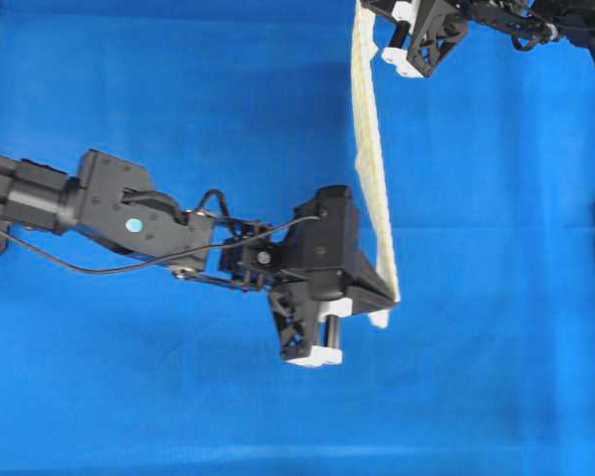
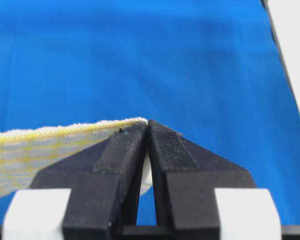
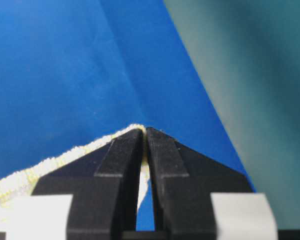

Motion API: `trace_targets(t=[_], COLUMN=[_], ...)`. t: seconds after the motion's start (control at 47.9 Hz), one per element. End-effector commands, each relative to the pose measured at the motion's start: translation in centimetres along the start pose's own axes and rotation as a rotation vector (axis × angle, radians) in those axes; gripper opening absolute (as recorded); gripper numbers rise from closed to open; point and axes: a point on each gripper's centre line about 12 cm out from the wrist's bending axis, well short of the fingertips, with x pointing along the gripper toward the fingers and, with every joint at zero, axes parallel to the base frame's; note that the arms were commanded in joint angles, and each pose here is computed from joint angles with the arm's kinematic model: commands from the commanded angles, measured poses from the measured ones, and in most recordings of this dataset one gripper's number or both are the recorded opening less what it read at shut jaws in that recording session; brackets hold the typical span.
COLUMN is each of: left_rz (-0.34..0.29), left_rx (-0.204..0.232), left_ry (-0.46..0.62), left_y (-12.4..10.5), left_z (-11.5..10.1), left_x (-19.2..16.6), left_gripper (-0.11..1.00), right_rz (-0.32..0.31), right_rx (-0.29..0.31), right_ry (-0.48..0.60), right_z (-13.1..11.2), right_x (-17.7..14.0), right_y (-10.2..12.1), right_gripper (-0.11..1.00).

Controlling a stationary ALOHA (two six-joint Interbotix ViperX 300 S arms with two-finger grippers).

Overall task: Fold the yellow towel.
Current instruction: 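Lift the strip and rotate it to lie lengthwise, right gripper moving far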

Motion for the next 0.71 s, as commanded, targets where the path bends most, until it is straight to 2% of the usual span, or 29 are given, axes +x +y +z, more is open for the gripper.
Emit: trace_targets(t=[0.0,0.188,0.355,0.689], left_rz=[-0.03,-0.027,-0.028,-0.055], left_rx=[0.023,0.048,0.05,0.068], left_ry=[-0.055,-0.042,-0.023,0.025], left_y=[-1.5,-1.4,-1.5,-2.8], left_z=[2.1,1.6,0.9,-2.0], left_x=[0.0,0.6,0.4,-1.0], left_gripper=[0.02,0.02,0.02,0.02], right_rz=[-0.03,-0.036,-0.036,-0.035], right_rx=[0.008,0.012,0.017,0.022], right_ry=[-0.051,-0.048,-0.045,-0.014], right_z=[1.8,1.7,1.4,0.6], right_x=[-0.4,-0.4,-0.3,1.4], right_y=[-1.4,-1.7,-1.6,-1.7], right_gripper=[0.03,0.03,0.03,0.03])
